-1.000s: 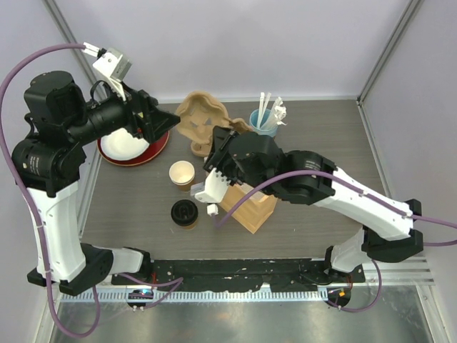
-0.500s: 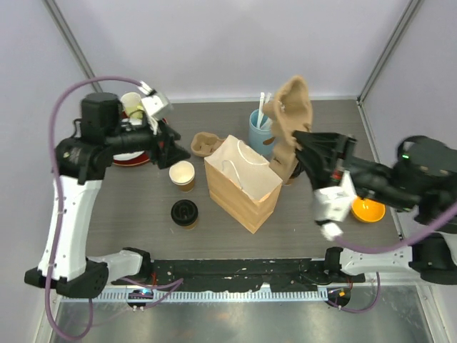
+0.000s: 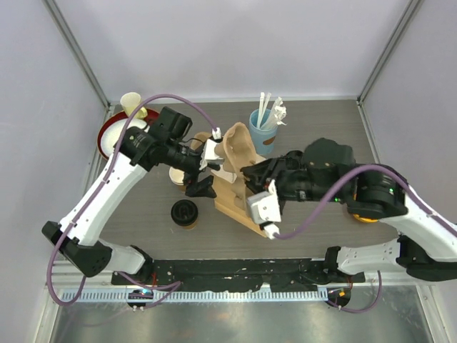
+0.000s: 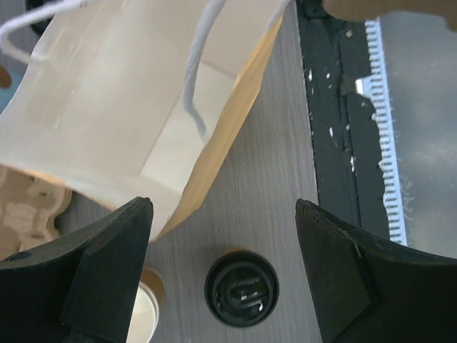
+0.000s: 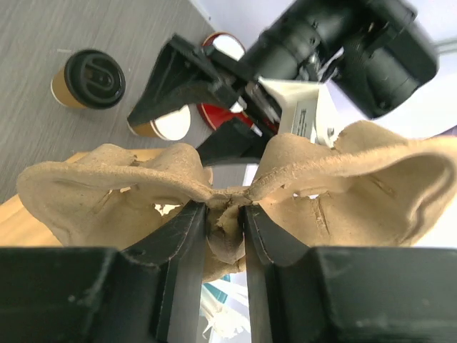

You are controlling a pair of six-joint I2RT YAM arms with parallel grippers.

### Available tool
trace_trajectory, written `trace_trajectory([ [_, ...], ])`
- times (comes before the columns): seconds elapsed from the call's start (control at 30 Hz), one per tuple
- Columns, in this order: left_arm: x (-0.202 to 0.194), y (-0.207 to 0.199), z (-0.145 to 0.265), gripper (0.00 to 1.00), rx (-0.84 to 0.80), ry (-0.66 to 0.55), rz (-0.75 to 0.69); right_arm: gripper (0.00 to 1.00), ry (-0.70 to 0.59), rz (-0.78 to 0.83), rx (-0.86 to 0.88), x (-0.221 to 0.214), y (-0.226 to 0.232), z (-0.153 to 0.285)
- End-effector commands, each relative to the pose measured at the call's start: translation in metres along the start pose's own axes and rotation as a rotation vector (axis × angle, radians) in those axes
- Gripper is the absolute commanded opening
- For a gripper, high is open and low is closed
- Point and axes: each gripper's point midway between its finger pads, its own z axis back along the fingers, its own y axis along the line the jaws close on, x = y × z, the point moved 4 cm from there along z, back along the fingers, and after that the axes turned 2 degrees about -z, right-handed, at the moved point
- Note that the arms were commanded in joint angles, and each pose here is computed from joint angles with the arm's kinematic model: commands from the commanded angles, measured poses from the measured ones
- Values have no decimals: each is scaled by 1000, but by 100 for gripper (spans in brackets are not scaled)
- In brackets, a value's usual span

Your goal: Pack the takeout coffee

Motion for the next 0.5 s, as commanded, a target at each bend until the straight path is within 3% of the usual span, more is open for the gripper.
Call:
trace_trajectory([
  [0.0, 6, -2, 8, 85, -4, 35, -123, 1, -49, -55, 3, -10, -13, -3],
  [0.13, 9, -2, 19, 83, 36, 65, -156, 1, -2, -102, -11, -44, -20, 1],
  [0.33, 32, -6, 29, 79, 69, 30, -154, 1, -99, -112, -53, -25, -40, 20],
  [0.47, 29, -17, 0, 77, -3, 70, -153, 1, -165, -216, -137, -7, -53, 36],
])
